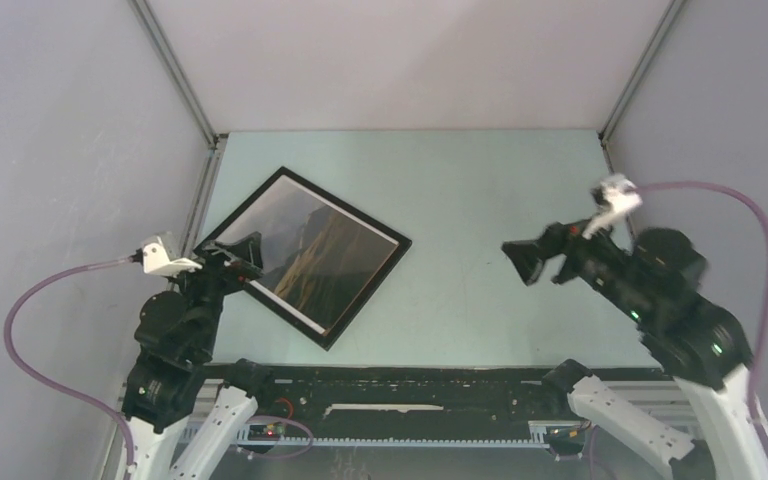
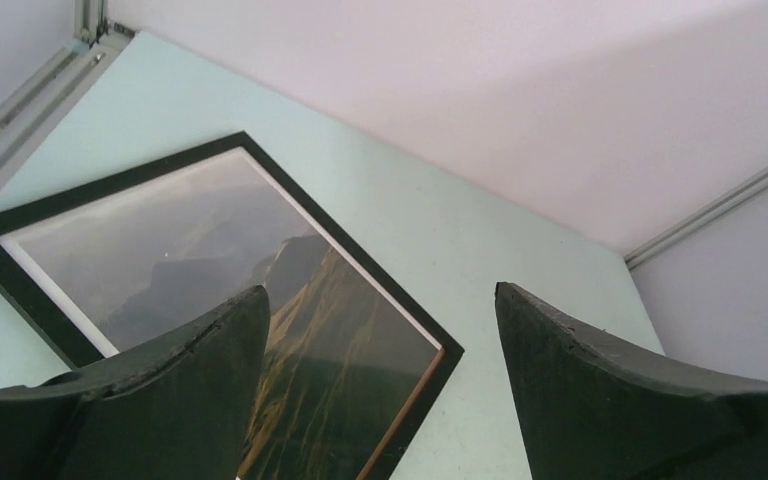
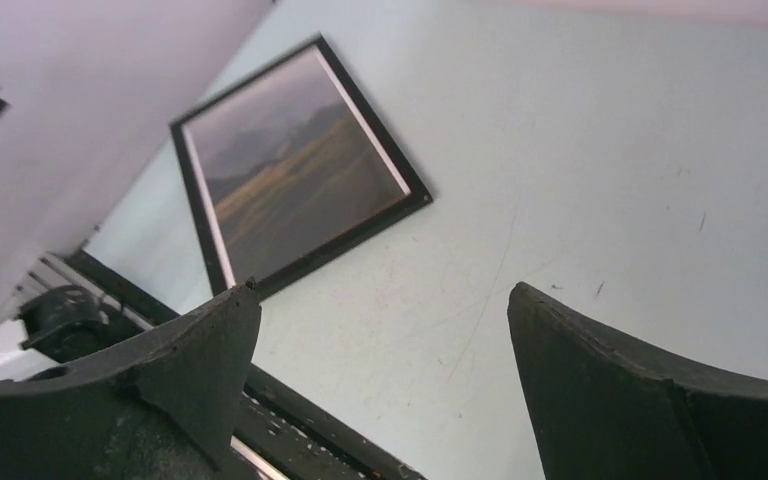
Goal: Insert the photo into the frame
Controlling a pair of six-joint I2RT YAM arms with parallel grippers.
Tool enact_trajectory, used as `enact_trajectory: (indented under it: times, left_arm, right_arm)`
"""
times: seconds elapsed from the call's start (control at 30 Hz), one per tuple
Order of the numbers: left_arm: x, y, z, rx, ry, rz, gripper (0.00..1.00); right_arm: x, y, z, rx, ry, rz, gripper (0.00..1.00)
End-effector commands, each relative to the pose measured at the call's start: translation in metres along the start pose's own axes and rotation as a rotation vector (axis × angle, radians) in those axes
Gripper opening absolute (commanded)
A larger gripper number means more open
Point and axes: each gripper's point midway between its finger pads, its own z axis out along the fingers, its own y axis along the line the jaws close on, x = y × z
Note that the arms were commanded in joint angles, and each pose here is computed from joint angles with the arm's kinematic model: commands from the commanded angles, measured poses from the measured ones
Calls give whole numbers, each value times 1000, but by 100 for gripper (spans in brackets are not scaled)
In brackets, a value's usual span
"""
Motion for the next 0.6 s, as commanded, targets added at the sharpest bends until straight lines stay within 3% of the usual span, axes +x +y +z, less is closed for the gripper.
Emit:
enact_trajectory:
  times: [0.0, 0.17, 0.57]
  left_arm:
    - [-34, -9, -12, 24, -69, 35, 89]
    - [-52, -13, -21, 27, -103, 27, 89]
    - [-73, -17, -35, 38, -142, 0, 89]
  right_arm:
    - [-16, 5, -51, -40, -154, 19, 100]
    - [-33, -6, -95, -5, -325, -3, 100]
    - [-29, -28, -127, 84, -421, 19, 100]
